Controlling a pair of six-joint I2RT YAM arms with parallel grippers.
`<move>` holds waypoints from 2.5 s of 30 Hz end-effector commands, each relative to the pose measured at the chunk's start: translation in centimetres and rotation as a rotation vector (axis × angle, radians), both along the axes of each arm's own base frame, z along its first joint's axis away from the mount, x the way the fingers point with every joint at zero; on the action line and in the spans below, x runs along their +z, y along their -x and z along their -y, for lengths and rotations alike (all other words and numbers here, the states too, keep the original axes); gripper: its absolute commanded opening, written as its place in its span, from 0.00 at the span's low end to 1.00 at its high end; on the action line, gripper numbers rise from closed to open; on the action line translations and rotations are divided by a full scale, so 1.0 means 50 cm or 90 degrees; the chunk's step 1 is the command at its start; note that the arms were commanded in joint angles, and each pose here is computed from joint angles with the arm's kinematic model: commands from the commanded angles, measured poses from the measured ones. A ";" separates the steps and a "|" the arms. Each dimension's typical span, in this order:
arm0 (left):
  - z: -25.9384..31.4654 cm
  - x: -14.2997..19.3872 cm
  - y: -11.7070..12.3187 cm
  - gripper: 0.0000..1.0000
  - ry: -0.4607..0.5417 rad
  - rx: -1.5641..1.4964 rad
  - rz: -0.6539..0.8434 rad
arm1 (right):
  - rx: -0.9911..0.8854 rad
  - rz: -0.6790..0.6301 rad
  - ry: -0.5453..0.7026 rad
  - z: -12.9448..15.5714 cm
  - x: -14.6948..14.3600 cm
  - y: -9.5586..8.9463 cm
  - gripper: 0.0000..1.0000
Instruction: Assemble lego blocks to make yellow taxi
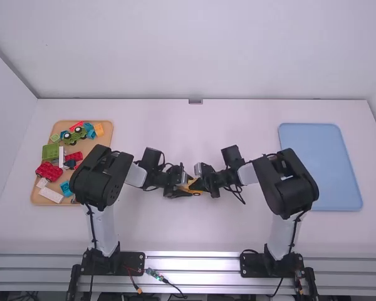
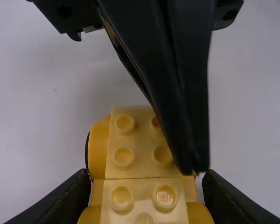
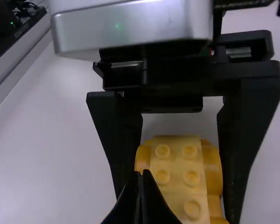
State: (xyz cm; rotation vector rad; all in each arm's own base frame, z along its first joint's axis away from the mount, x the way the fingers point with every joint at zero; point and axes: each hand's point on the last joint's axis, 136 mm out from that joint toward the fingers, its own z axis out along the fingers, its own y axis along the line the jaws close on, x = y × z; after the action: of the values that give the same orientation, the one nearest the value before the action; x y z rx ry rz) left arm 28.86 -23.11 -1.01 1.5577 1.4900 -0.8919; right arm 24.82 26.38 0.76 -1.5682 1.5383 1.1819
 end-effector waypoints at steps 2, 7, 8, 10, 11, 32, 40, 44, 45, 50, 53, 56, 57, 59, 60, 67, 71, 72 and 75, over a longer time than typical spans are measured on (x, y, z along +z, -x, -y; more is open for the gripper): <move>0.003 -0.007 0.001 0.21 0.000 -0.005 -0.004 | -0.069 -0.028 0.143 0.042 -0.109 0.009 0.00; 0.003 -0.008 0.002 0.21 0.000 -0.005 -0.006 | -0.078 -0.004 0.047 0.041 -0.068 0.003 0.00; 0.003 -0.007 0.003 0.21 0.001 -0.006 -0.006 | -0.076 0.002 0.030 0.042 -0.056 0.001 0.00; 0.003 -0.007 0.003 0.21 0.002 -0.006 -0.006 | -0.079 0.028 -0.014 0.052 -0.011 -0.004 0.00; 0.003 -0.007 0.003 0.21 0.002 -0.006 -0.006 | -0.080 0.039 -0.024 0.055 0.006 -0.005 0.00; 0.007 0.001 -0.016 0.36 0.001 -0.004 0.008 | -0.529 0.075 0.125 0.218 0.190 -0.175 0.99; 0.010 0.008 -0.033 0.62 -0.003 0.000 0.011 | -0.537 0.063 0.142 0.223 0.209 -0.185 0.99; 0.007 0.005 -0.048 0.76 -0.024 0.011 0.006 | -0.538 0.067 0.140 0.222 0.213 -0.187 0.99; 0.008 0.008 -0.052 0.79 -0.026 0.011 0.003 | -0.538 0.067 0.140 0.223 0.213 -0.188 0.99; 0.013 0.020 -0.065 0.99 -0.026 0.010 -0.007 | -0.554 0.073 0.152 0.231 0.209 -0.194 0.99; 0.015 0.037 -0.075 0.99 -0.028 0.010 -0.015 | -0.564 0.079 0.157 0.236 0.210 -0.198 0.99; 0.018 0.077 -0.078 0.99 -0.027 0.005 -0.043 | -0.565 0.083 0.154 0.236 0.212 -0.200 0.99; 0.016 0.092 -0.081 0.99 -0.030 0.007 -0.057 | -0.565 0.085 0.153 0.235 0.213 -0.201 0.99; 0.004 0.118 -0.089 0.99 -0.052 0.021 -0.089 | -0.566 0.089 0.150 0.235 0.216 -0.204 0.99; -0.003 0.125 -0.093 0.99 -0.069 0.030 -0.100 | -0.565 0.090 0.149 0.235 0.217 -0.204 0.99; -0.092 0.205 -0.143 0.99 -0.235 0.116 -0.164 | -0.576 0.102 0.148 0.239 0.226 -0.214 0.99; -0.163 0.263 -0.213 0.99 -0.261 0.242 -0.193 | -0.592 0.108 0.160 0.248 0.223 -0.220 0.99; -0.175 0.269 -0.225 0.99 -0.262 0.270 -0.202 | -0.593 0.108 0.161 0.249 0.223 -0.220 0.99; -0.276 0.300 -0.289 0.99 -0.267 0.454 -0.257 | -0.595 0.111 0.161 0.249 0.224 -0.222 0.99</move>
State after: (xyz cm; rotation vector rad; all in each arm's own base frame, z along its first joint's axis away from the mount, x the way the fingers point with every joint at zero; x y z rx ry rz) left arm 41.69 -12.99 12.60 1.2491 2.2707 -0.6065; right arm 35.11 13.85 10.01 -0.8462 2.0453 0.3492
